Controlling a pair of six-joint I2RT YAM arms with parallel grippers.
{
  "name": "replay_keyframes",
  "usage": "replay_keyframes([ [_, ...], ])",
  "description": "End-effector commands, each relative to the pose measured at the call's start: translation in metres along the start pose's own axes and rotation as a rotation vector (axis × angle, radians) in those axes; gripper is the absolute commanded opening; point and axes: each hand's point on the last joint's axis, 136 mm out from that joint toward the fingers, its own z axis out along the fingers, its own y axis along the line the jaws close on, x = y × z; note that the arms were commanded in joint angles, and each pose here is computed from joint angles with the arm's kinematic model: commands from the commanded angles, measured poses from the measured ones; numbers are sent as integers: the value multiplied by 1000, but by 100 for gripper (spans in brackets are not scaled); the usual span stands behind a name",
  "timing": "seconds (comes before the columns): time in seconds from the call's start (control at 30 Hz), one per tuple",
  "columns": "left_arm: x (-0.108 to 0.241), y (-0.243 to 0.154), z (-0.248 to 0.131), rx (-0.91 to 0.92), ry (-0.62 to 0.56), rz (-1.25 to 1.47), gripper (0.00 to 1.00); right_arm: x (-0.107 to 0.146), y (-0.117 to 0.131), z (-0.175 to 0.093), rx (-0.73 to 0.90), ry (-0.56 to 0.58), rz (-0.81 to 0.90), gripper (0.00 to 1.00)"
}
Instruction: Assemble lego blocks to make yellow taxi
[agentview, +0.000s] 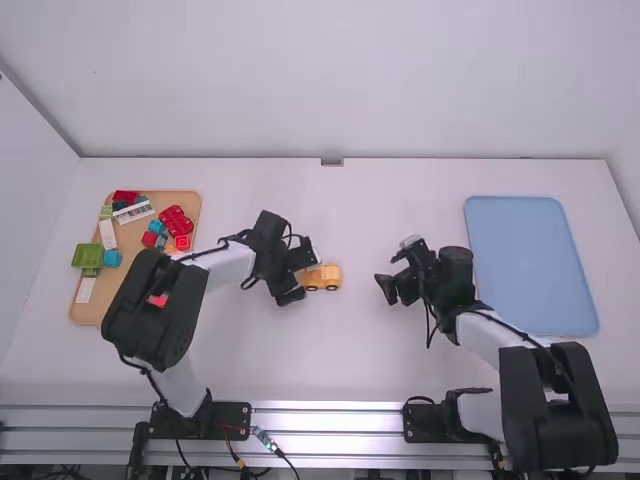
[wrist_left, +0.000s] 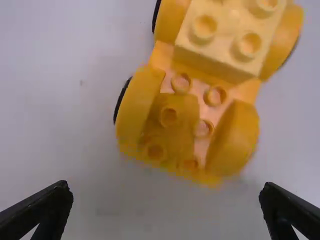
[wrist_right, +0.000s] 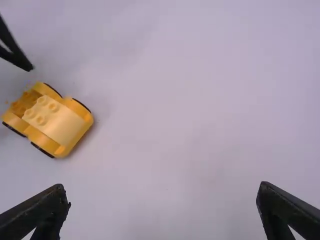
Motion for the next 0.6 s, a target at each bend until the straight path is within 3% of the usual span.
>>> replay_keyframes([
  [0.0, -23, 16, -34, -85, -39, 5, 99, -4, 0, -5, 16, -15, 23, 99],
  [0.17, -20, 40, -70, -233, -48, -169, 99, -8, 1, -8, 18, -25, 18, 99],
  [0.33, 16, 87, -124, -565, -47, -524, 99, -9, 1, -9, 19, -26, 18, 99],
  [0.57, 38, 103, -147, -721, -84, -651, 99, -16, -1, -10, 26, -54, 3, 99],
])
